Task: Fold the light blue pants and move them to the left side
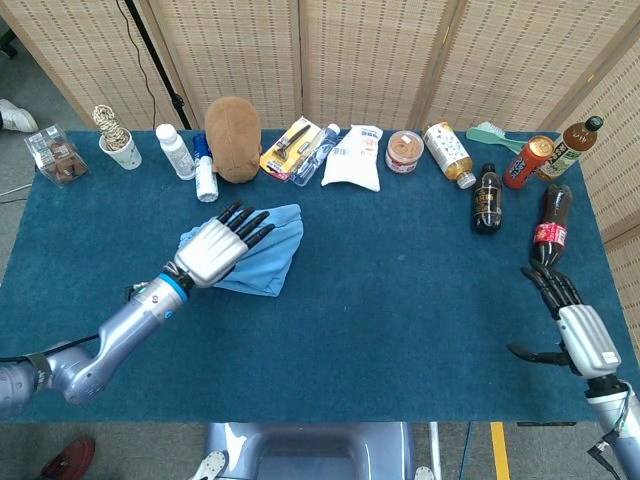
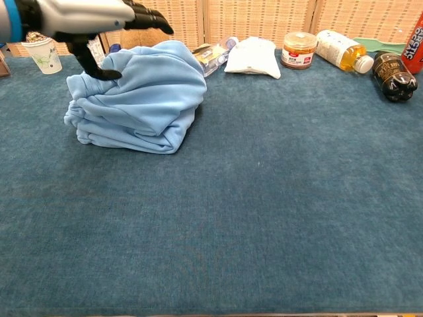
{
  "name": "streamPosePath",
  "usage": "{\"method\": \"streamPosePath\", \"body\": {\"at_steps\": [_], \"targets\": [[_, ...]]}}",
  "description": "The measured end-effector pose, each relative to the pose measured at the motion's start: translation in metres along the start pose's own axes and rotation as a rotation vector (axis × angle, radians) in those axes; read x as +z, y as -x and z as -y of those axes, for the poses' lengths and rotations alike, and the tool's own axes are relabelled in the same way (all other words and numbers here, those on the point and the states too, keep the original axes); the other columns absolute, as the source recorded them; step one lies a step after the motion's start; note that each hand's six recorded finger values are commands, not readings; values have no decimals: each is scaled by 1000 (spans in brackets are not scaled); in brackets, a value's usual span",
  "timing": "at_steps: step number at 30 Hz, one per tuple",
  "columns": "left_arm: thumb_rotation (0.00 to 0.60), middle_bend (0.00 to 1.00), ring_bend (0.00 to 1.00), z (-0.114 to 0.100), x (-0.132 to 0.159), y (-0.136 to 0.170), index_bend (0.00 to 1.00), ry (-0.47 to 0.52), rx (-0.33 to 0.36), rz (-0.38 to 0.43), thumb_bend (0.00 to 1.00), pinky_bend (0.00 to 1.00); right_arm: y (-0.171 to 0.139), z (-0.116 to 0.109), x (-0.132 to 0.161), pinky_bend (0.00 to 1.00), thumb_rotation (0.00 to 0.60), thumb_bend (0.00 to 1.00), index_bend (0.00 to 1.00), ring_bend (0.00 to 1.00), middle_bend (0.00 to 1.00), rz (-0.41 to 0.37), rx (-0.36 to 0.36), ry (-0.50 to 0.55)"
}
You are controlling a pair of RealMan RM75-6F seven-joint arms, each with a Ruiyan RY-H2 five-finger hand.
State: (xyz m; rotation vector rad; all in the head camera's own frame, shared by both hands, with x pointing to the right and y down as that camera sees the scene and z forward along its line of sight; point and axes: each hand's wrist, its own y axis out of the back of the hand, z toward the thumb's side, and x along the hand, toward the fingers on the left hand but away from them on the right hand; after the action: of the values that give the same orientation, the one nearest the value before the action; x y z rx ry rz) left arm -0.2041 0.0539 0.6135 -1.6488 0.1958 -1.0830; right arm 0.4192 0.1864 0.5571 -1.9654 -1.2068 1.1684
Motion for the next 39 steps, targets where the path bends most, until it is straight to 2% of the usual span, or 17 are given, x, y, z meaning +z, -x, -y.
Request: {"method": "streamPosePath", "body": {"at_steps": [2, 7, 13, 15, 26, 30, 39], "targets": [[600, 0, 0, 7, 9, -5, 0, -9, -34, 3, 341, 0, -1, 0, -3, 0, 600, 0, 0, 0, 0, 8, -1, -2], [600, 0, 0, 30, 16, -1, 0, 6, -131, -16, 233, 0, -2, 4, -8, 0, 600, 0, 0, 0, 0, 11, 28, -9], [600, 0, 0, 58, 2, 12, 0, -27, -229, -93, 206, 0, 1, 5, -5, 0, 600, 0, 0, 0, 0, -1, 7, 3], [600, 0, 0, 64, -2, 13, 0, -30, -239, -110, 205, 0, 2, 6, -4, 0, 600, 0, 0, 0, 0, -4, 5, 6], [600, 0, 0, 93, -31, 9, 0, 68, -184, -189, 199, 0, 6, 12, 4, 0, 600, 0, 0, 0, 0, -33, -5, 12], [600, 0, 0, 109, -35, 9, 0, 123, -167, -198, 152, 0, 7, 14, 5, 0, 600, 0, 0, 0, 0, -36, 0, 12], [600, 0, 0, 131, -33, -3, 0, 165, -63, -199, 134, 0, 5, 14, 8, 0, 600, 0, 0, 0, 0, -50, -4, 14]]}}
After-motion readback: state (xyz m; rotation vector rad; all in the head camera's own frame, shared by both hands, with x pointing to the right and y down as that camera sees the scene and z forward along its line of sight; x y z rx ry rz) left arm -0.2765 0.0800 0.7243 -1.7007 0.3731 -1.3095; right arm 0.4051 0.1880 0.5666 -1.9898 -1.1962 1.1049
